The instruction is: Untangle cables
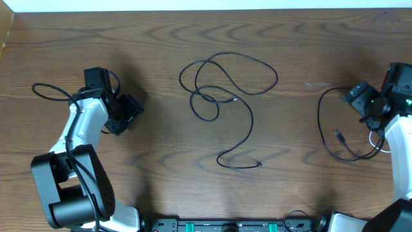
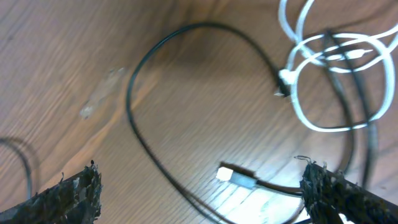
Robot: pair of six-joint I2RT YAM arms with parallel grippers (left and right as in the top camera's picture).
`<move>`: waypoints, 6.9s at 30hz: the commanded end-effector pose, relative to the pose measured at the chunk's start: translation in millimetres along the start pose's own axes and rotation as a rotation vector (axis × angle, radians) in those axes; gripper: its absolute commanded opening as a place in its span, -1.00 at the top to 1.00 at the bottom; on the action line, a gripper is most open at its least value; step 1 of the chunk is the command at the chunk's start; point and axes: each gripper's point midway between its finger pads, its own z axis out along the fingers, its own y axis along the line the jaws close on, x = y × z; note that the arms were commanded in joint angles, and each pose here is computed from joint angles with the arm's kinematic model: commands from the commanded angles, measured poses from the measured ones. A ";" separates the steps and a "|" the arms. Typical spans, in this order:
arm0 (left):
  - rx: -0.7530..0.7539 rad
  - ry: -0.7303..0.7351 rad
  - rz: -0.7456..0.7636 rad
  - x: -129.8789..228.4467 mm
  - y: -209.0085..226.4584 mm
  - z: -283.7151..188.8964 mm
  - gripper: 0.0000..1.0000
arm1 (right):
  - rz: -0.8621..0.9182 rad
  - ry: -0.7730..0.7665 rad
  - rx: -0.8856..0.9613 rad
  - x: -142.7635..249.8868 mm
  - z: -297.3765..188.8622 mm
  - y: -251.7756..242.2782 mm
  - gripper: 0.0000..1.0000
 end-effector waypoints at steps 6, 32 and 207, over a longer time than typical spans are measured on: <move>0.004 0.021 -0.006 5.0 1.3 2.5 -0.34 | -0.196 0.127 -0.138 44.0 12.6 56.1 -0.68; 0.004 0.020 -0.006 4.8 1.2 2.5 -0.34 | -1.184 0.531 -0.739 277.4 -49.0 177.9 -0.26; 0.000 -0.025 0.267 33.3 -52.8 13.0 -0.25 | -1.180 -0.515 -0.553 160.5 -134.6 262.3 0.98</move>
